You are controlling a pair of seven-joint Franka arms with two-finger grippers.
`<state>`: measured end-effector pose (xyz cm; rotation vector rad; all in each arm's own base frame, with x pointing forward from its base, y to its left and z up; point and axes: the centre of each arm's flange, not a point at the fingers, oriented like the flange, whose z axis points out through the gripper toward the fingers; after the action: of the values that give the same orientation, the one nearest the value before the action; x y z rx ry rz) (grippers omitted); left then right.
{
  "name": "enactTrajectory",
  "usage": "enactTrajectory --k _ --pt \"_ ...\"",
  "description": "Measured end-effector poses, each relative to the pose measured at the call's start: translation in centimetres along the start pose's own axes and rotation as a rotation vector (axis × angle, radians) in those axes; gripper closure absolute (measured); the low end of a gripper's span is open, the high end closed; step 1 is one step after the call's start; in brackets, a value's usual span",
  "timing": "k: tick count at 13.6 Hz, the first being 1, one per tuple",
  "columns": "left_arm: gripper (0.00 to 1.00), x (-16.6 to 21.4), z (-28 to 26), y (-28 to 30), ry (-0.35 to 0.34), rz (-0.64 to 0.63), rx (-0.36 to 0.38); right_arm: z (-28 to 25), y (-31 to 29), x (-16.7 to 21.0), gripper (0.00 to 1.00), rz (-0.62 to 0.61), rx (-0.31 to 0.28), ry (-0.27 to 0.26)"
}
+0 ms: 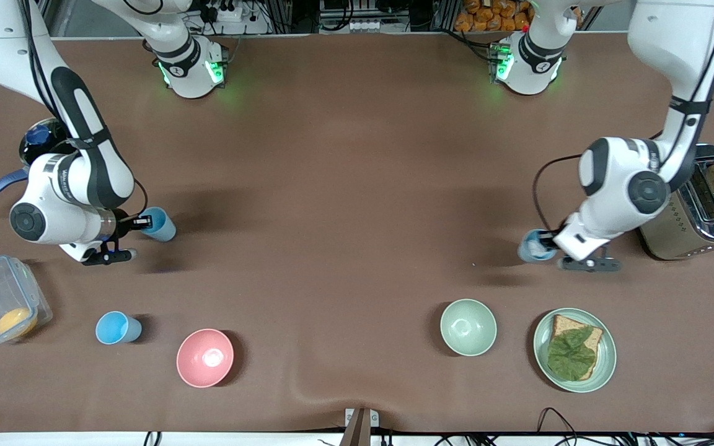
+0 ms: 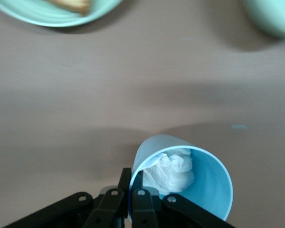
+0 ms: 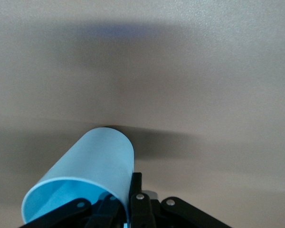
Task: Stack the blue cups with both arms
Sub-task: 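Lift both blue cups and carry them toward each other mid-table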
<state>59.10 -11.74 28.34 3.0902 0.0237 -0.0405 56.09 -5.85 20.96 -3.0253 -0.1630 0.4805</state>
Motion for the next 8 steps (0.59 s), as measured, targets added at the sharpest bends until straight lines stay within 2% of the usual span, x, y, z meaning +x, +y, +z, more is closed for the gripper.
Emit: enactTrajectory --k 2,4,6,8 --pt "0.96 -0.9 -2.5 7.8 -0.007 -0.088 -0.034 -0.5 -0.1 -0.3 0.96 -0.001 0.003 -0.011" --pt "0.96 -3.1 -3.1 14.9 -0.015 -0.159 -0.049 -2.8 -0.5 -0.8 0.96 -0.001 0.018 -0.052" --pt "0.96 -6.0 -2.1 22.5 -0.033 -0.238 -0.054 -7.3 -1.3 -1.8 0.96 0.010 0.077 -0.091" --pt "0.96 -8.7 -0.6 29.5 -0.054 -0.312 -0.064 -12.4 -2.6 -2.9 0.96 0.002 0.121 -0.097"
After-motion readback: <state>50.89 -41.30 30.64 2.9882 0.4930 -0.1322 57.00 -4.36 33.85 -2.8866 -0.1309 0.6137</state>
